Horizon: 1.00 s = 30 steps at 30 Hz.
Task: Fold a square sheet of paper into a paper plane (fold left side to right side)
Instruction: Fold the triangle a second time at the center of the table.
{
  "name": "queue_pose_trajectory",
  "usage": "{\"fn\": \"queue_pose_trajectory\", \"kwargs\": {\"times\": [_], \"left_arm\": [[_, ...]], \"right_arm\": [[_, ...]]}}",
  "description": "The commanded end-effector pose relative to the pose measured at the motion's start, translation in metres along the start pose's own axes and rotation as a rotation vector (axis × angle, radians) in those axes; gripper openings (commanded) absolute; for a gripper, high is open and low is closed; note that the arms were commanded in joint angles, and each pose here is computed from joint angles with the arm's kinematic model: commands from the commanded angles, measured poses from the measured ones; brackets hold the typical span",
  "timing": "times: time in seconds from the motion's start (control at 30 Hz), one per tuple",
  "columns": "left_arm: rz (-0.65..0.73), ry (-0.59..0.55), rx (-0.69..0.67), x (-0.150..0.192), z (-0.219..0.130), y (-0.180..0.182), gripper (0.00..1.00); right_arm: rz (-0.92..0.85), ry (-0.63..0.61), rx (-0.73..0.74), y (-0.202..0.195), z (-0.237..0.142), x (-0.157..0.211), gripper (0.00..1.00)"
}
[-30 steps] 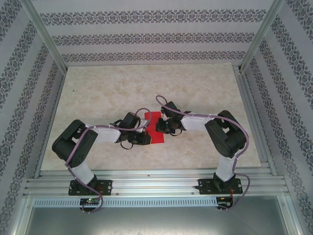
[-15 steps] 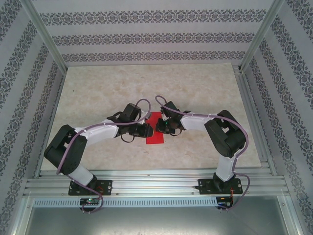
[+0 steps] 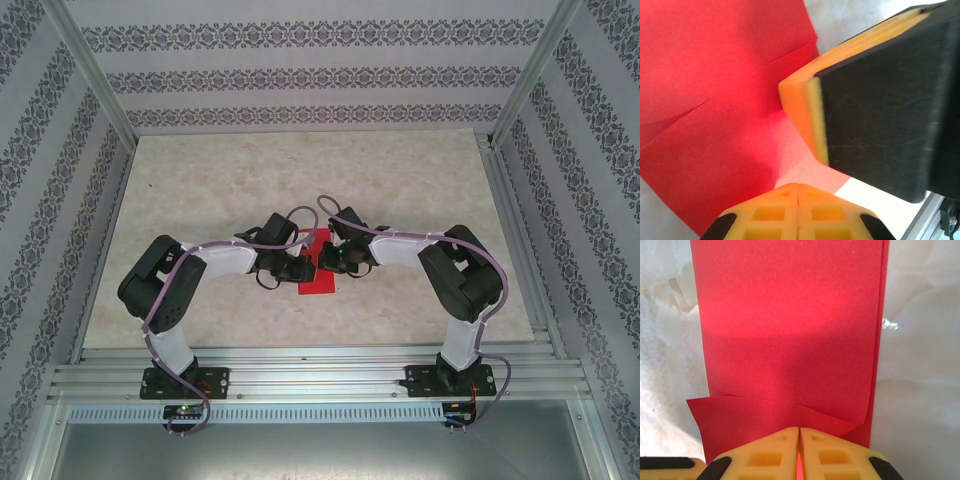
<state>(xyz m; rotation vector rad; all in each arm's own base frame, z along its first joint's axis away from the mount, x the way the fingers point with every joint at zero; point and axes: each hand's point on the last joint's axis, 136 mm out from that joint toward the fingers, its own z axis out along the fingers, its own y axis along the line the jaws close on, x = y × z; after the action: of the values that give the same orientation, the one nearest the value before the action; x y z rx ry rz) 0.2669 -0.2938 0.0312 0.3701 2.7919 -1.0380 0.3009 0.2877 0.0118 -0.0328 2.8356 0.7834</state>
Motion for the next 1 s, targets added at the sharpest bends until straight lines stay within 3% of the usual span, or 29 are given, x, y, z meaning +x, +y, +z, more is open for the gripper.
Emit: {"fn": "queue_pose_trajectory", "kwargs": {"times": [0.0,0.5,0.97], "left_arm": [[0.015,0.014,-0.034,0.002,0.002,0.01,0.07],[0.006,0.154,-0.112,0.054,0.001,0.04,0.07],[-0.036,0.197,-0.103,0.09,-0.008,0.046,0.08]], "right_arm": [[0.011,0.043,0.097,-0.026,0.01,0.012,0.11],[0.017,0.062,0.177,-0.04,0.009,0.014,0.11],[0.027,0.076,0.181,-0.043,0.012,0.015,0.11]]}}
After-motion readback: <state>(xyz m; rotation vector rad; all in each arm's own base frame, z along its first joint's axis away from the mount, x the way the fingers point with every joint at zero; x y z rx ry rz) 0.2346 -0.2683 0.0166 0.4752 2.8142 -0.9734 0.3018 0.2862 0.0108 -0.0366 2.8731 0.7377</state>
